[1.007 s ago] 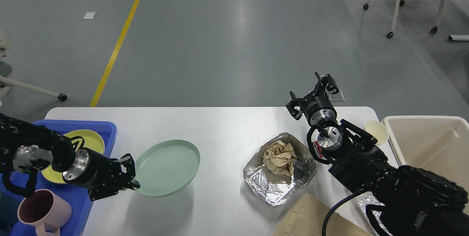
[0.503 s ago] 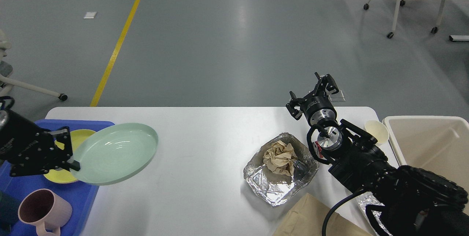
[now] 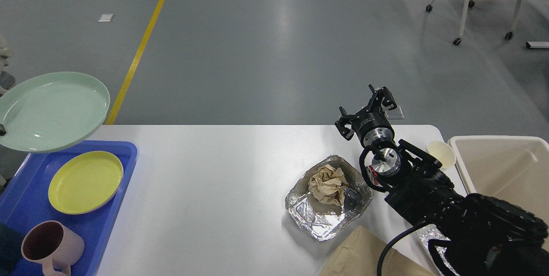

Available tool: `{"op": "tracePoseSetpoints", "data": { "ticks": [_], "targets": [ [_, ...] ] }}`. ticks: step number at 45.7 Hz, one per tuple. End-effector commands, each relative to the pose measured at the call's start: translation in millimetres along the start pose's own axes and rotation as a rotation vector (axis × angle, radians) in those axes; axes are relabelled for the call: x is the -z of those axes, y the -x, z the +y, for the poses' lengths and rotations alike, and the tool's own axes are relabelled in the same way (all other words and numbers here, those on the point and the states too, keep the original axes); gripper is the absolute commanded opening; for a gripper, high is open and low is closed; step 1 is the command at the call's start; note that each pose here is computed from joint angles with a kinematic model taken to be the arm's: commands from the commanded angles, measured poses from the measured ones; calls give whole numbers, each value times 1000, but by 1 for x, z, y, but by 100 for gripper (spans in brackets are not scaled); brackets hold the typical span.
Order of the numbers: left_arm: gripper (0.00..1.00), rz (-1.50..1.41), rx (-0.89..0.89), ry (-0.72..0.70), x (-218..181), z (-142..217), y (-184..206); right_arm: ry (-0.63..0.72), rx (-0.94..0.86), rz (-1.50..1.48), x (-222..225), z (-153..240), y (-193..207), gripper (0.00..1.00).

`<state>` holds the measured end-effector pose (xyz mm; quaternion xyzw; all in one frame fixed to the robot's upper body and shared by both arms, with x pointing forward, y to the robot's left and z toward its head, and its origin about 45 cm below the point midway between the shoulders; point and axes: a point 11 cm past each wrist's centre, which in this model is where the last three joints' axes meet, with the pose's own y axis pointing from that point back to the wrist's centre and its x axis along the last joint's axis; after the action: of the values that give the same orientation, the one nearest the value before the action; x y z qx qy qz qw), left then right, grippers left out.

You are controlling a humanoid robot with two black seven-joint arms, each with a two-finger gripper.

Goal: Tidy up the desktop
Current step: 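Grip the green plate rim and lift it toward the blue tray, then carry the green plate over the yellow plate on the tray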

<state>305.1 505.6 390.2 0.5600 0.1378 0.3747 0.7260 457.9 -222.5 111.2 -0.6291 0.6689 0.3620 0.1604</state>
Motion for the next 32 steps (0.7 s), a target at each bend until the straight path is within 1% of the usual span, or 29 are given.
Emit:
{"op": "tracePoseSetpoints", "data": {
  "ticks": [1,7,14,24,32],
  "targets": [
    [0,53,-71,-19,24,-5,-7,1,1,-1,0,0,0,100],
    [0,125,-153,-68,62,-27,-11,1,1,-1,0,0,0,100],
    [0,160,-242,-98,95,-50,-17,1,1,-1,0,0,0,100],
    [0,254,-275,-86,120,-87,-18,1,1,-1,0,0,0,100],
    [1,293,-298,-50,128,-108,-22,1,1,-1,0,0,0,100]
  ]
}}
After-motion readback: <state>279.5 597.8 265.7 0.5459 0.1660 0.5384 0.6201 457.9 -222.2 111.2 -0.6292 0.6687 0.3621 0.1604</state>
